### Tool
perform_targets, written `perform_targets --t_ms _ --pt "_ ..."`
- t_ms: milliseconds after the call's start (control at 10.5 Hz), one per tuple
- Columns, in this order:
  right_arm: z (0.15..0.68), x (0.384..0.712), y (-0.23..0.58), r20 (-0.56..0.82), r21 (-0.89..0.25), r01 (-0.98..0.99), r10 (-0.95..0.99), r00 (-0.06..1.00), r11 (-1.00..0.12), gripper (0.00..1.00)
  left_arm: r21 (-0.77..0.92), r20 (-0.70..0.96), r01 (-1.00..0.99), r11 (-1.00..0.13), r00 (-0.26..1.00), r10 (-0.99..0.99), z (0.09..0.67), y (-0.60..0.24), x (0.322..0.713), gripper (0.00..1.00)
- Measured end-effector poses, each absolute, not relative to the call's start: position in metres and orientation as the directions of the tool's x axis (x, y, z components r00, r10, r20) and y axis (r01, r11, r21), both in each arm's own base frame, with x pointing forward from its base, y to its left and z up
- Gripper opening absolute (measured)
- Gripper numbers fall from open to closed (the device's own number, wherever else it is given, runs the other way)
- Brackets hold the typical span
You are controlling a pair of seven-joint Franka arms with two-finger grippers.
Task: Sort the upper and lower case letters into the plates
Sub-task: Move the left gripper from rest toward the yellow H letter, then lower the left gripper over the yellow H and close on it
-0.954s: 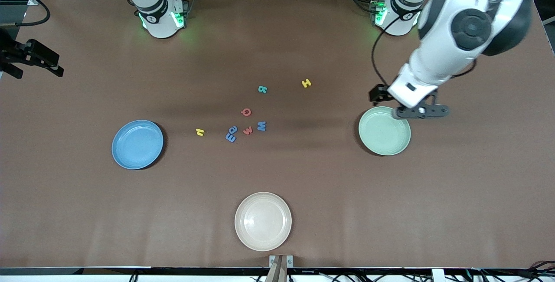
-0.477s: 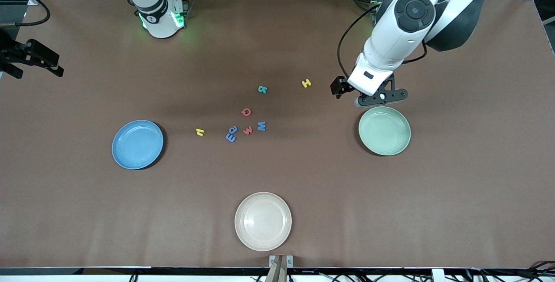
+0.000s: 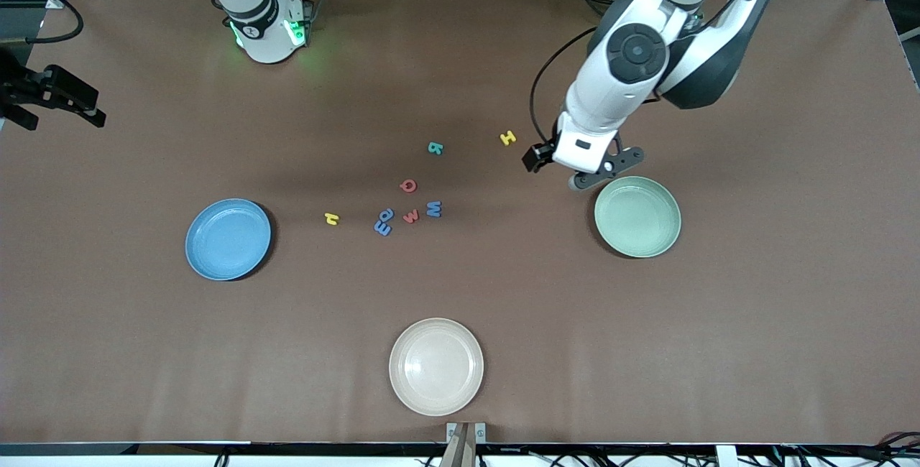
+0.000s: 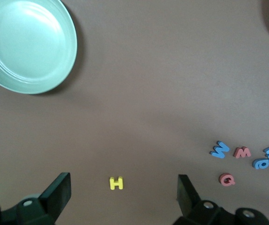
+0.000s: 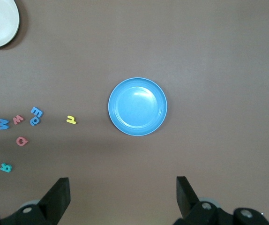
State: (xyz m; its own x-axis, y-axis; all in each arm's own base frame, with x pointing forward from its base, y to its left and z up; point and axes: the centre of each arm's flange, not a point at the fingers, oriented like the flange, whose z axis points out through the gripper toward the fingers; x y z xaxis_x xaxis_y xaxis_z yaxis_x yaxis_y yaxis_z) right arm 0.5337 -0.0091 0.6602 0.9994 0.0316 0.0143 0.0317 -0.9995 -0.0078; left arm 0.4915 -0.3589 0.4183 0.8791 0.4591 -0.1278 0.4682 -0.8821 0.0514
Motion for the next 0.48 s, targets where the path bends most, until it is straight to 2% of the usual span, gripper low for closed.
perform_targets --t_ms 477 --pt "0.661 0.534 -0.009 0.015 -0.008 0.031 0.031 0.999 -0.999 1.00 0.062 -0.176 0.642 -0.764 0.760 0.625 0.332 -0.404 0.478 1.00"
